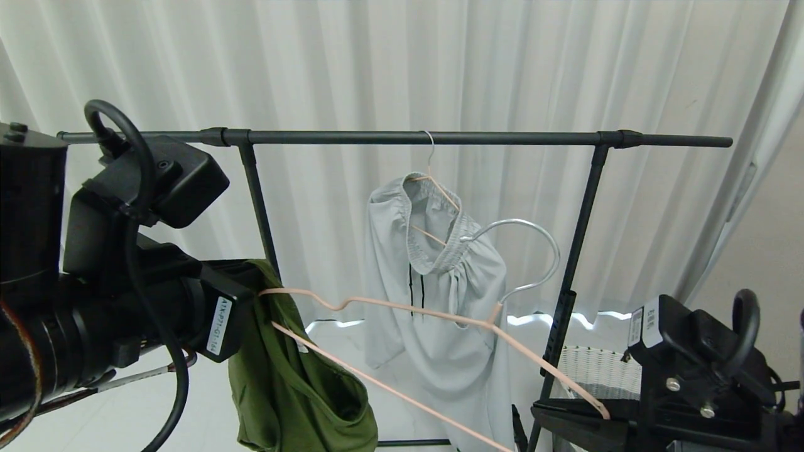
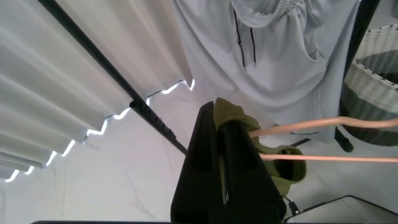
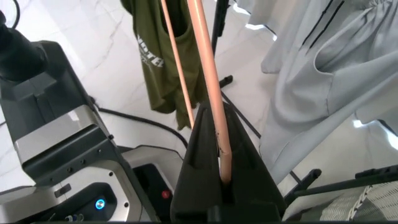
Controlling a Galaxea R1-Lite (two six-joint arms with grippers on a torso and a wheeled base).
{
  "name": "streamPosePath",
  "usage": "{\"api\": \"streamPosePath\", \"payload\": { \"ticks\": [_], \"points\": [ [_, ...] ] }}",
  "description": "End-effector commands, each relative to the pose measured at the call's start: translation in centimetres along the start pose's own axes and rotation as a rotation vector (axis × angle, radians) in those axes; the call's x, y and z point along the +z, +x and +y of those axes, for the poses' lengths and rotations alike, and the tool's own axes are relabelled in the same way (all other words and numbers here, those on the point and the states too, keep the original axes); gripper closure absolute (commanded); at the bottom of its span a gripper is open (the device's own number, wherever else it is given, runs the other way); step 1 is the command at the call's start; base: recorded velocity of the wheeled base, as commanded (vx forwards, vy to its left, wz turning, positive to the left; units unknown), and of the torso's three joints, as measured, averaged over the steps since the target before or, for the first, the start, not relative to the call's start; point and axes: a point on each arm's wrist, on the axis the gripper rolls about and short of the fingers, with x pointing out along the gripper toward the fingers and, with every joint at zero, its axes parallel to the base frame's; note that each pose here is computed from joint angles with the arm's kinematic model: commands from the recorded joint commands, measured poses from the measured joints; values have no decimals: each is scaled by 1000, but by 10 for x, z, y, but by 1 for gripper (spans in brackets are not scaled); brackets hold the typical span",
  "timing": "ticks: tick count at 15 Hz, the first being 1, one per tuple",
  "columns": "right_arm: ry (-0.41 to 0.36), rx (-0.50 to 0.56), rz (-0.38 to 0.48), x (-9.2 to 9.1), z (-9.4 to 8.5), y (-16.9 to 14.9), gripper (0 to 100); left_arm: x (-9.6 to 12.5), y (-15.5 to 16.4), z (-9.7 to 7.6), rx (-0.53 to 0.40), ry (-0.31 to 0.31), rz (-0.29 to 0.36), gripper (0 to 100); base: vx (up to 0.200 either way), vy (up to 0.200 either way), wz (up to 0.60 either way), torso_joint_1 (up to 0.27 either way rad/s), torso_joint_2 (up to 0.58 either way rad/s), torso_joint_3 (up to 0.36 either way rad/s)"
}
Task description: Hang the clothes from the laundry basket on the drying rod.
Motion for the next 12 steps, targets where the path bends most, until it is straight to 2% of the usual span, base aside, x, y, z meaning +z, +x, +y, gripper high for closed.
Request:
{"api": "streamPosePath", "payload": {
  "ticks": [1, 7, 12],
  "points": [
    [-3, 2, 28, -3, 0, 8, 100, 1, -6, -4, -30, 9, -22, 100, 0, 0, 0, 0, 0, 0],
    [-20, 44, 108, -12, 10, 27, 100, 1, -17, -20, -124, 51, -55, 100, 0, 0, 0, 0, 0, 0],
    [-30, 68, 101, -15, 16, 40, 100, 0, -24, -25, -164, 68, -75, 100, 0, 0, 0, 0, 0, 0]
  ]
}}
